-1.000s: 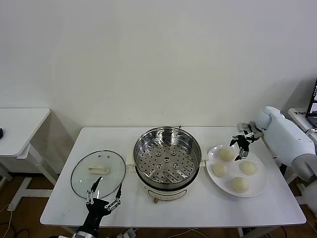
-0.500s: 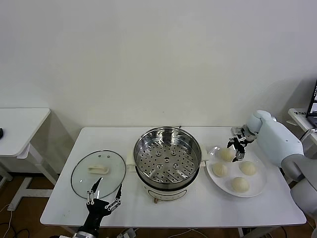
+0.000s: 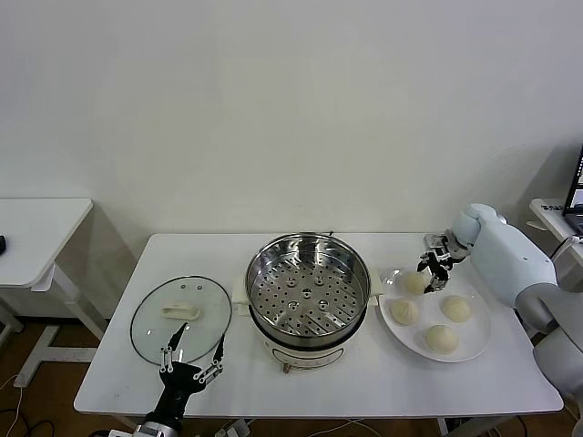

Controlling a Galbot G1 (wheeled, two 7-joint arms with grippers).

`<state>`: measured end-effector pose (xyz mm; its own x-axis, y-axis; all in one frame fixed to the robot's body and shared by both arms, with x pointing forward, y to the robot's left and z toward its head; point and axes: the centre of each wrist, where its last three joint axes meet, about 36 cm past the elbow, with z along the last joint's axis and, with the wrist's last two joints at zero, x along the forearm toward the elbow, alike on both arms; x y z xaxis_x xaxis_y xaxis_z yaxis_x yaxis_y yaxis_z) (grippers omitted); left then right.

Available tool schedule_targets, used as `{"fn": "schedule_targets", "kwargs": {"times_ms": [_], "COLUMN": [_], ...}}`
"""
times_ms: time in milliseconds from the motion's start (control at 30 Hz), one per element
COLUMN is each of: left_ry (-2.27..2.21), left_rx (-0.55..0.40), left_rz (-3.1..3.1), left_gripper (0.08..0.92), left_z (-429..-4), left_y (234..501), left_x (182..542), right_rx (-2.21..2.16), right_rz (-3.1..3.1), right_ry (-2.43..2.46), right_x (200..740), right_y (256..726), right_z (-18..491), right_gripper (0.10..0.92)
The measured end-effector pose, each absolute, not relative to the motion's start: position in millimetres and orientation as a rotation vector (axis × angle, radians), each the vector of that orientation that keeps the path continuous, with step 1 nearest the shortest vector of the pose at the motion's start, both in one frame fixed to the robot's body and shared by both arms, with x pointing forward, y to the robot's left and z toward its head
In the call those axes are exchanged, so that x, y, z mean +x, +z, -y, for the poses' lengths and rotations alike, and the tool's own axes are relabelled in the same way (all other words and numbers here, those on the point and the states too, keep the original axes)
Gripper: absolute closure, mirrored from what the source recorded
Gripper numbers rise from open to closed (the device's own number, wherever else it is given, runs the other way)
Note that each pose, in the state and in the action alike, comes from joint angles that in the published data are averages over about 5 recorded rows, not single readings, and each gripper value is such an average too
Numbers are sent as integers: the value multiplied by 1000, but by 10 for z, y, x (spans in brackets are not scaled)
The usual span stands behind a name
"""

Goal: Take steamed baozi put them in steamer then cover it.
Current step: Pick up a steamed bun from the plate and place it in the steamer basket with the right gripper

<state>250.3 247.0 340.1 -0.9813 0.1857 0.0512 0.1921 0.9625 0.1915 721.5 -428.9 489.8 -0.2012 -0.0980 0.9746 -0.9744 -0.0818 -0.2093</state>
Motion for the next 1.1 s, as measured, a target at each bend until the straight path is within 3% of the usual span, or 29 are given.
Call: {"fn": "schedule_targets", "kwargs": {"times_ms": [300, 667, 867, 1100], "left_ry": [-306, -299, -295, -299], "left_rx": [-319, -328, -325, -315], "left_rz": [3097, 3106, 3115, 3123], "left_gripper": [177, 177, 177, 177], "left_z": [-2462, -2452, -2446, -2466], "left_y": [3448, 3473, 3494, 3503], "left_x": [2541, 2549, 2542, 2523], "right_rx": [1386, 1752, 1912, 2029], "right_rz": [1352, 1052, 792, 555], "right_ry": [1629, 2128, 2293, 2367], "right_x": [7275, 7042, 6819, 6685], "right_y": [5866, 7061, 7169, 6882], "right_z": [4061, 2801, 2101, 1521], "right_gripper": [367, 389, 400, 395]}}
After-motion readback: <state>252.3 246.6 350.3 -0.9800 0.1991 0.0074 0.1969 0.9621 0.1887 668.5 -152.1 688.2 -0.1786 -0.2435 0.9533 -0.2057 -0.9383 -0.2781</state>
